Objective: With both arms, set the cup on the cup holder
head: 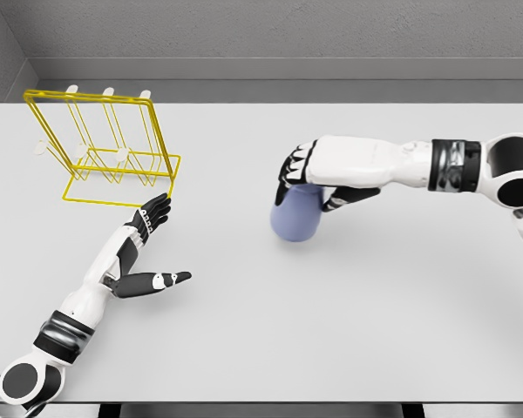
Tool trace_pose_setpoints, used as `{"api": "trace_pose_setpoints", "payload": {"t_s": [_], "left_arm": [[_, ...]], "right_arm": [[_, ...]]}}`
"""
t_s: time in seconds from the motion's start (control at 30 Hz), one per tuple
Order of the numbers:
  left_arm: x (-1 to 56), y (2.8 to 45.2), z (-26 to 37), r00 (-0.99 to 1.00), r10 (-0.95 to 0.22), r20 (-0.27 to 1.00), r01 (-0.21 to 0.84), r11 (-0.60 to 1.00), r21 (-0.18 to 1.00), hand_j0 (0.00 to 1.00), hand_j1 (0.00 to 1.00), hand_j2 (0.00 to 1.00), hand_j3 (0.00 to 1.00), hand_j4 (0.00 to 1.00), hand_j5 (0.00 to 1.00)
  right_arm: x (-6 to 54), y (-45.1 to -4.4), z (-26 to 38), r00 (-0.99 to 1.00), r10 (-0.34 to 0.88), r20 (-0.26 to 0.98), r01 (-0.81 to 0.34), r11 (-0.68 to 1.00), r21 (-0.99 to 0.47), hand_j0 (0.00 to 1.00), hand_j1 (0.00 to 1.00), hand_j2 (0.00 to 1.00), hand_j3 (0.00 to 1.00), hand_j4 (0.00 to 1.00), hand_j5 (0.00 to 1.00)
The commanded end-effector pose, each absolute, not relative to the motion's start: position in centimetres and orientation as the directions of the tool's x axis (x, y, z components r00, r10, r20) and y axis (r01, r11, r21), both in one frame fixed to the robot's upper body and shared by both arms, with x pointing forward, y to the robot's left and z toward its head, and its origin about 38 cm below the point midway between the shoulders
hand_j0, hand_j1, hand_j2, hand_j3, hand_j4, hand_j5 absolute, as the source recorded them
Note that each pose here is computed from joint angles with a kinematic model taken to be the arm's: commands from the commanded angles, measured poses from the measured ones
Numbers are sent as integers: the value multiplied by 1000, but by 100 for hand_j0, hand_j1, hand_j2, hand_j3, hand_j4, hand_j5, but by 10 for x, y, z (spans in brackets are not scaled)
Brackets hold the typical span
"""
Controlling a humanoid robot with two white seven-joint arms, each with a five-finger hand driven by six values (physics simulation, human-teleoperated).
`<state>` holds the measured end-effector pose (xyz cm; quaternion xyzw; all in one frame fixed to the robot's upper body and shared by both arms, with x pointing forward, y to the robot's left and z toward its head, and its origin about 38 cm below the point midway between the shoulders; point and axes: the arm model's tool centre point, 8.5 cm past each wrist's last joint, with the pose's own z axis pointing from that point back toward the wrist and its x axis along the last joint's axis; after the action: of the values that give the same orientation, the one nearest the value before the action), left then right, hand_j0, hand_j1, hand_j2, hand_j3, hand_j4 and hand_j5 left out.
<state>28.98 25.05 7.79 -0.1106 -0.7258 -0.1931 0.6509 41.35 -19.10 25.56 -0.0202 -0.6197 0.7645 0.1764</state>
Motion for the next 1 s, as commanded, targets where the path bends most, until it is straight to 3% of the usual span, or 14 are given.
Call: {"api": "trace_pose_setpoints", "payload": {"t_s": [0.0,0.97], "left_arm": [[290,251,78,-129,-92,987,412,900,138,100,100,100,100,100,100],[289,252,78,-128,-95,987,413,900,140,100,100,100,100,100,100]], "right_arm": [[413,-186,255,-938,287,196,-249,-160,-955,62,62,62,62,62,62],[418,-138,256,-959,220,176,-209,-135,-969,62,62,62,62,62,62]]}}
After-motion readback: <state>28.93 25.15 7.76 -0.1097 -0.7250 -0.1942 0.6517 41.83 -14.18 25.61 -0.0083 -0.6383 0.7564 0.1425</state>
